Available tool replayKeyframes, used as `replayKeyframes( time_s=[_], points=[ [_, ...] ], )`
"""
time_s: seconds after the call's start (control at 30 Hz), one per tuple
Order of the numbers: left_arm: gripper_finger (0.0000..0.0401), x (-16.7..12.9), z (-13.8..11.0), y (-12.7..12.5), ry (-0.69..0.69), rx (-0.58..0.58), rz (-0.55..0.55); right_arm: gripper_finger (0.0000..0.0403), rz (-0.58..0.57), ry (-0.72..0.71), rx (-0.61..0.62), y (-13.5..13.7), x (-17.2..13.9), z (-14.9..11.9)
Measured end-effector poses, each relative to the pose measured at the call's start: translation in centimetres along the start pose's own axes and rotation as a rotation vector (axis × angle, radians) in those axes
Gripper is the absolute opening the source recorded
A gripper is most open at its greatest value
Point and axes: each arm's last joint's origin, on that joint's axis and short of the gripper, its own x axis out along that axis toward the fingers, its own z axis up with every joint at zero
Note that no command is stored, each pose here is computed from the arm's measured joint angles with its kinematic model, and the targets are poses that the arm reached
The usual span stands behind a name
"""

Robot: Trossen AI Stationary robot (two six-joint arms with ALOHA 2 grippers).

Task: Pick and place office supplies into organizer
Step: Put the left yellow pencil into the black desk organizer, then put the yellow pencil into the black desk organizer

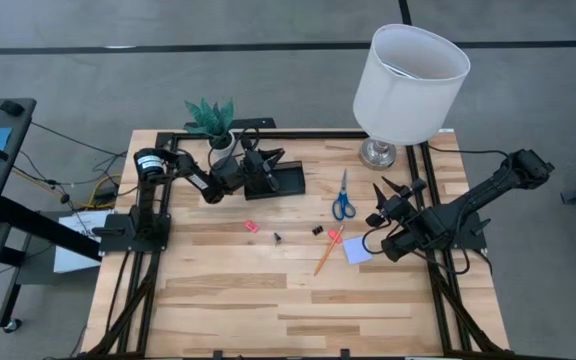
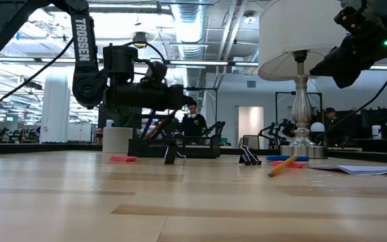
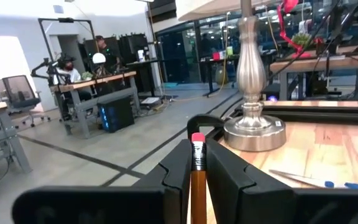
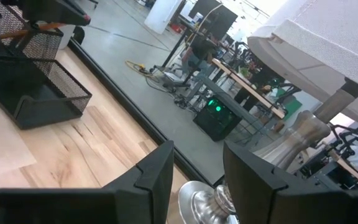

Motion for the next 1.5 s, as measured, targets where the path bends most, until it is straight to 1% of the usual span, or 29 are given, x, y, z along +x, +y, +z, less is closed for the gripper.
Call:
replayKeyframes(
  time_s=[0.2,0.33,0.47,0.8,1.0,1.1,1.17,1.27,1.37,1.43,1.5],
  points=[
    [0.0033,0.0,0.1,0.0,-0.009,-0.016,-0.001,0.0133,0.006,0.006,0.0,0.0,0.0,0.0],
    [0.0042,0.0,0.1,0.0,-0.009,-0.021,-0.001,0.0133,0.012,0.011,0.0,0.0,0.0,0.0],
    [0.0064,0.0,0.1,0.0,-0.009,-0.024,0.006,0.0134,0.013,0.012,0.0,0.0,0.0,0.0],
    [0.0139,-0.1,0.2,-0.2,-0.01,-0.029,0.023,0.0134,0.016,0.015,0.002,0.1,0.0,0.0],
    [0.0159,-0.3,1.0,-1.2,-0.067,-0.018,0.001,0.0133,0.019,0.013,0.027,0.2,0.0,0.1],
    [0.016,-0.5,2.3,-2.1,-0.084,-0.001,-0.029,0.0134,0.022,0.011,0.045,0.3,0.0,0.2],
    [0.016,-0.8,3.6,-2.8,-0.08,0.019,-0.055,0.0134,0.023,0.01,0.028,0.3,0.0,0.2],
    [0.016,-1.4,5.9,-3.7,-0.031,0.075,-0.092,0.0133,0.023,0.01,-0.028,0.3,0.0,0.3],
    [0.016,-2.4,8.3,-4.2,0.037,0.121,-0.078,0.0133,0.023,0.009,-0.063,0.3,0.0,0.3],
    [0.0159,-3.4,9.9,-4.4,0.078,0.134,-0.069,0.0134,0.025,0.009,-0.057,0.4,0.0,0.3],
    [0.0159,-4.4,11.5,-4.5,0.099,0.132,-0.08,0.0134,0.042,0.016,-0.001,0.6,0.0,0.5]
  ],
)
